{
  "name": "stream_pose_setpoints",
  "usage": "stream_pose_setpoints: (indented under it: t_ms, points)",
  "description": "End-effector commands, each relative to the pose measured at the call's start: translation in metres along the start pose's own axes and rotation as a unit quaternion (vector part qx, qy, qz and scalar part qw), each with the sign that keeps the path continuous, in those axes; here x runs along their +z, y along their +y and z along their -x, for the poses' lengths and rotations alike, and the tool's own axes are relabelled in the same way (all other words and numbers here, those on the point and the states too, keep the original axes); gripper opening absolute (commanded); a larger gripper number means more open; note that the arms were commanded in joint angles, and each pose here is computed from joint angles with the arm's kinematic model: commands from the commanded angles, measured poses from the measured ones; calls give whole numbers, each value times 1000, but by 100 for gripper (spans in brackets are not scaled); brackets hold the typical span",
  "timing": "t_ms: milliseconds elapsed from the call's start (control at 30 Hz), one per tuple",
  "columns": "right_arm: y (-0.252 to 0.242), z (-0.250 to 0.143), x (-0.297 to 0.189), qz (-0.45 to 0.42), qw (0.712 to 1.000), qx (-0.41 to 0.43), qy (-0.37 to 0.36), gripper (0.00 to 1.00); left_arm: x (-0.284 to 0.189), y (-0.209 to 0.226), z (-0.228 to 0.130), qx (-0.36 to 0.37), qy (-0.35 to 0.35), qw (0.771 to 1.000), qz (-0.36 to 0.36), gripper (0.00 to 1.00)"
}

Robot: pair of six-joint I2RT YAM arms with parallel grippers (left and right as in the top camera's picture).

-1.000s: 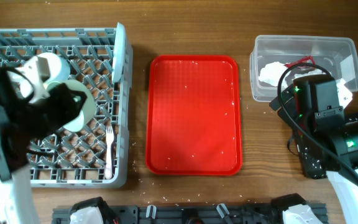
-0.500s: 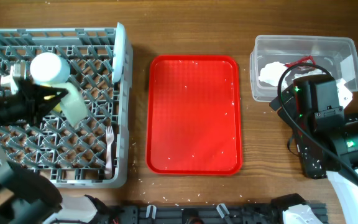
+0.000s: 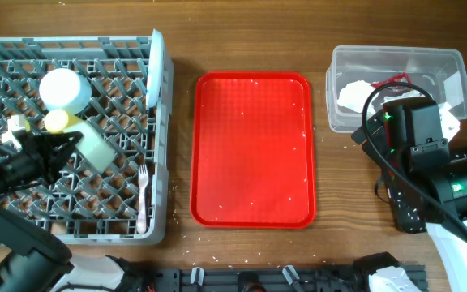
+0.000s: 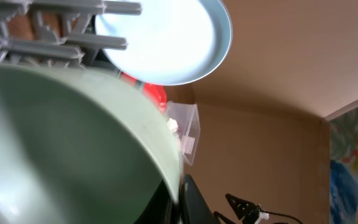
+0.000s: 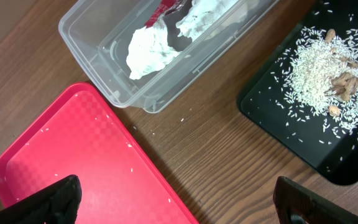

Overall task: Sort waste into correct bins and load items into the dishwasher rack
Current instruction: 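Carry the bowl with the left gripper into the rack and set it down, then release the bowl and withdraw the left gripper from the rack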

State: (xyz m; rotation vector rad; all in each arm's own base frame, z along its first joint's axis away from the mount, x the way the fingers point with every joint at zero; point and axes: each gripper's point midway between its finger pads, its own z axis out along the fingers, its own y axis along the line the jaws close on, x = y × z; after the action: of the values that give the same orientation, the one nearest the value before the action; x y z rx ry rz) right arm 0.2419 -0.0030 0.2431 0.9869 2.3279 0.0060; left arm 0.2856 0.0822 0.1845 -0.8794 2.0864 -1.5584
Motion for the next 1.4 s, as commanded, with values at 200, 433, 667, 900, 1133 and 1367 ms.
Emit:
stream_pose_setpoints:
  t_ms: [200,433,667,900,1133,1367]
  points:
    - [-2,5,-1,-6,1000,5,-11,100,0,2,8,31,-13,999,-10,4]
    - [-2,5,-1,-6,1000,5,-11,100,-1,24,2,7,6,998,55,4]
    - [-2,5,-1,-6,1000,5,-11,100,-16,65,5,-91,1,976,196,4]
    - [-2,5,-1,-6,1000,5,-11,100,-65,84,17,-175,-87,908,370,14]
    - [-2,5,-1,-6,1000,5,-11,100,-88,96,12,-215,-127,863,439,19]
    - [-2,5,-1,-6,1000,5,-11,100,-113,65,9,-184,-214,842,460,11]
